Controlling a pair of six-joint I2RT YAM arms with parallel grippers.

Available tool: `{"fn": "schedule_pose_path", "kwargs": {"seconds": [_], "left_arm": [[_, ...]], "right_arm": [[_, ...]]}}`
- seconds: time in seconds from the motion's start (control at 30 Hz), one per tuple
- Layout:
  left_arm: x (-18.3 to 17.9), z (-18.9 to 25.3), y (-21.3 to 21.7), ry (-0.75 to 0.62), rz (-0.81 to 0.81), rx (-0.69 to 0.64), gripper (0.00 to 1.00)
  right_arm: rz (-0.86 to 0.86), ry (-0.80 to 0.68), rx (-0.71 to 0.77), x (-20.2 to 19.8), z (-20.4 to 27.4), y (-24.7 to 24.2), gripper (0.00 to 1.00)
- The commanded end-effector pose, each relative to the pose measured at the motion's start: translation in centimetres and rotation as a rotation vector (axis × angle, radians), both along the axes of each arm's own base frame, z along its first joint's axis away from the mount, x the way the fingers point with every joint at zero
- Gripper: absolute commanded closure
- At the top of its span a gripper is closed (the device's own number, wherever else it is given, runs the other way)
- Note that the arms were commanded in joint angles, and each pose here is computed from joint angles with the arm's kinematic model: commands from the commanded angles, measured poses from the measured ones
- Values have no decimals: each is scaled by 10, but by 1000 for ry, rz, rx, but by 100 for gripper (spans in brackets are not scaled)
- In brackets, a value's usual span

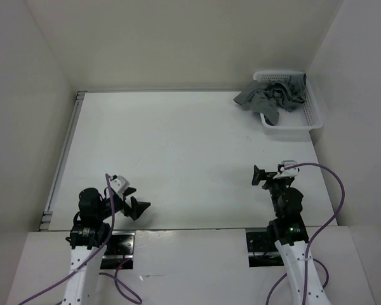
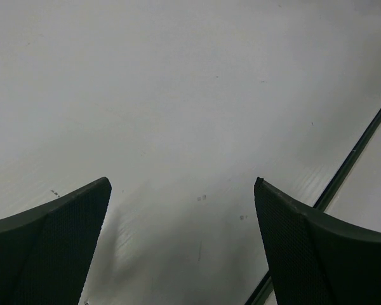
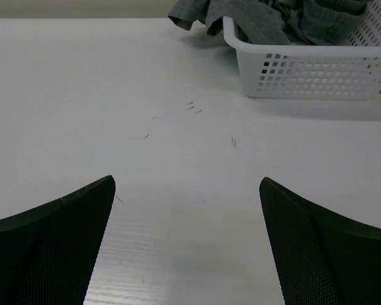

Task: Fold and stack the shorts
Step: Grab the shorts from the pile

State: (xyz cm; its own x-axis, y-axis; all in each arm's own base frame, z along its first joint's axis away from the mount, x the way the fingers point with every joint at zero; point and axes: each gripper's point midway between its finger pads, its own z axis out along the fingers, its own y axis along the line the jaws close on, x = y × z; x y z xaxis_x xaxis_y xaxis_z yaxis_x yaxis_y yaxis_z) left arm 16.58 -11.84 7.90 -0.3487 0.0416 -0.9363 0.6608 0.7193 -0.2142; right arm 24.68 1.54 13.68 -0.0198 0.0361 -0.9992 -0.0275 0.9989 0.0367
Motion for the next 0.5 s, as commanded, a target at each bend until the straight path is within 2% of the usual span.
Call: {"fn": "schedule_pose_path", "kwargs": {"seconds": [0.0,0.1,0.13,0.17,0.2,0.23,0.27,0.3,0.33,0.4,0.43,0.47], "left_arm": [[-4,8,-9,-47,-67,-23,0],[-9,12,-14,-56,-112,-41,0],[-10,13,-15,-56,-121,-44,0],[-10,13,-15,-56,-121,-44,0],[-6,15,-14,-76,-107,-37,0],[1,24,-11,-132,-93,-27,0],[18,47,-8,-290,-73,-10,0],[33,63,0,-392,-9,10,0],[43,104,5,-593,28,20,0],[49,124,10,-619,69,23,0],[52,134,12,-629,90,25,0],[55,145,16,-646,115,26,0]], "right_arm": [[-24,-23,5,3,-3,-4,1],[-8,-24,-13,3,-3,-2,1],[87,-36,-42,2,1,13,1],[229,-61,-134,-2,6,34,0],[349,-157,-440,-5,21,44,1],[451,-220,-527,-10,26,60,1],[680,-376,-783,-28,31,93,0],[809,-392,-1129,-37,-2,95,0],[741,-634,-1567,-29,11,97,2],[666,-768,-1537,-31,41,105,0],[608,-848,-1411,-36,74,108,0],[595,-901,-1361,-42,89,112,0]]}}
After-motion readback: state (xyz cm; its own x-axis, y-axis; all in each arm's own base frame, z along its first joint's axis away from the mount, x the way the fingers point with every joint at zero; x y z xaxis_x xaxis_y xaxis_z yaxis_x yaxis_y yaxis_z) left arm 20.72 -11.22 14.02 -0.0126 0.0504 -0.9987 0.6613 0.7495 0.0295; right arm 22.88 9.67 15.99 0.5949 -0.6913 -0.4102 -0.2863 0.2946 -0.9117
